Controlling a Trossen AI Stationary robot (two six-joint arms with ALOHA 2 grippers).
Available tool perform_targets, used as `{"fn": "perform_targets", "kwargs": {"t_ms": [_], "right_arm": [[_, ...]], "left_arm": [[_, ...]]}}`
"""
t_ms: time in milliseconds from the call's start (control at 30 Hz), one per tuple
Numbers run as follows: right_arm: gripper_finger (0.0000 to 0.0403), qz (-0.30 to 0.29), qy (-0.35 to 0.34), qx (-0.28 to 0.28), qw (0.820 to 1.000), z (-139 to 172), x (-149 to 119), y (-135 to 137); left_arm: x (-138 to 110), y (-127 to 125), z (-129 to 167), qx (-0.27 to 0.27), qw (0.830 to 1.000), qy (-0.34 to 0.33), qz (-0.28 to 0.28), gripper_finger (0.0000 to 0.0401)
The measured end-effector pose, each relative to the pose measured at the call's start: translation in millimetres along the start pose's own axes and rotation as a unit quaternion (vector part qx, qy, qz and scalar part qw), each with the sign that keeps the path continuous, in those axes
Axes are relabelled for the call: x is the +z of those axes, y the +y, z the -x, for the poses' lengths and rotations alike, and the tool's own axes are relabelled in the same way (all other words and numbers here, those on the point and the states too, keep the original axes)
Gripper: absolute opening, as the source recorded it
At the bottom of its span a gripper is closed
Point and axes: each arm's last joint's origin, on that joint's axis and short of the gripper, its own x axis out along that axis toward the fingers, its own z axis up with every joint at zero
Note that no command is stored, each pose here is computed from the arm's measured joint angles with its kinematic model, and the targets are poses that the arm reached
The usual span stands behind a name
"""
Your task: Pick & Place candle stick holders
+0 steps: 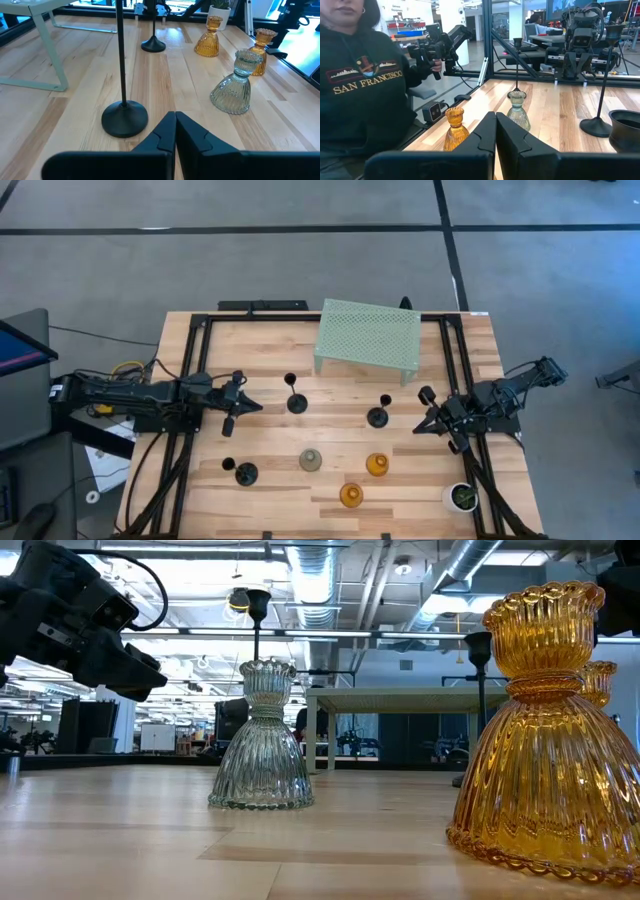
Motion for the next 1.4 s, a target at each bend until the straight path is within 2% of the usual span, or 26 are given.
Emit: {"fn": "perform_targets", "kwargs": {"t_ms": [1000,1067,1233,1400], "right_arm": [[0.0000,0.000,-0.002,-0.001,1.000,-0.1,0.3,-0.2],[0.0000,0.000,-0.002,-0.001,1.000,0.0,0.3,-0.2],[0.0000,0.000,-0.003,-0.004,1.000,0.0,0.5,-0.7],[0.0000,0.004,-0.004,-0.011,1.000,0.0,0.5,-2.2]], "left_arm": [[-0.1,0.0,0.0,0.000,1.000,0.000,0.000,0.0008],[0.2,0.0,0.0,0.000,1.000,-0.001,0.013,0.0008],[0.6,0.0,0.0,0.000,0.996,-0.003,0.085,0.0008],[0.6,0.0,0.0,0.000,0.995,-0.003,0.101,0.0008]]}}
